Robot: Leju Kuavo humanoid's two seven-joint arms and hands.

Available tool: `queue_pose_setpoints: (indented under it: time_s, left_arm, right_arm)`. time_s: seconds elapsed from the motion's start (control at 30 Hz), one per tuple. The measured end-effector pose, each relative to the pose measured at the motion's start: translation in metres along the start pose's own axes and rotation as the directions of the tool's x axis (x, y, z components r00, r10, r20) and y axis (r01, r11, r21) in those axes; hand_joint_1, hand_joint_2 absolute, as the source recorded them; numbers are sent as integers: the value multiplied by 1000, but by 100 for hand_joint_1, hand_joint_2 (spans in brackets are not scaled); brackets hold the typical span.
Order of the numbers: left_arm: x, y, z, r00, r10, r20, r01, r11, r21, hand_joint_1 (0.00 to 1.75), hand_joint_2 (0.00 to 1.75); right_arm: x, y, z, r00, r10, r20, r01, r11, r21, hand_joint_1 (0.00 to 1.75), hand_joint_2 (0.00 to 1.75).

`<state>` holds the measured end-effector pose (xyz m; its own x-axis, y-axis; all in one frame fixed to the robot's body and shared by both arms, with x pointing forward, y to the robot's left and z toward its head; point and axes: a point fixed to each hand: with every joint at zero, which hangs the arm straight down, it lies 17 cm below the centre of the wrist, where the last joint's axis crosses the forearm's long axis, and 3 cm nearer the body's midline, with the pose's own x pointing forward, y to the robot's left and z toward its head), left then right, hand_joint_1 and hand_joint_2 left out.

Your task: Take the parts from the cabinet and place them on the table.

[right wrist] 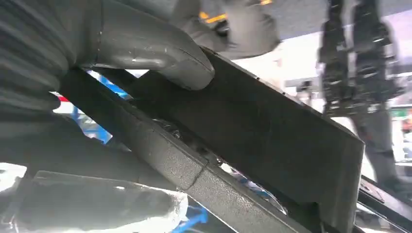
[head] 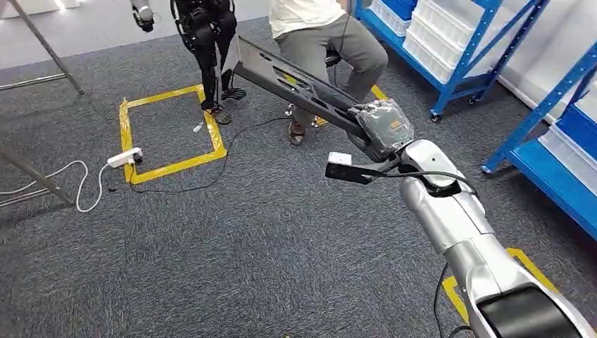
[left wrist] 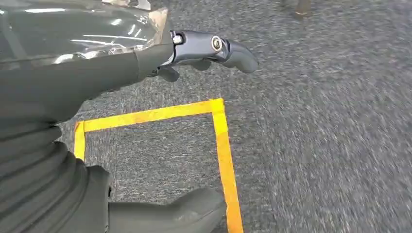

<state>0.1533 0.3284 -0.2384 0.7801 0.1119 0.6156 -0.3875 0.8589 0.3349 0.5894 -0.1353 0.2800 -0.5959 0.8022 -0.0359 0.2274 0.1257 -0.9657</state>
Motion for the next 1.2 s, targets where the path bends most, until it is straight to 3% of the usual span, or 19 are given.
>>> queue_pose_setpoints:
  time_s: [1.2]
  left_arm:
    - [0,-1,0,1000,4,-3,-4,1000,0,0,175]
  right_arm:
    - [3,1,-4,1000,-4,6,4,1000,3,175,175]
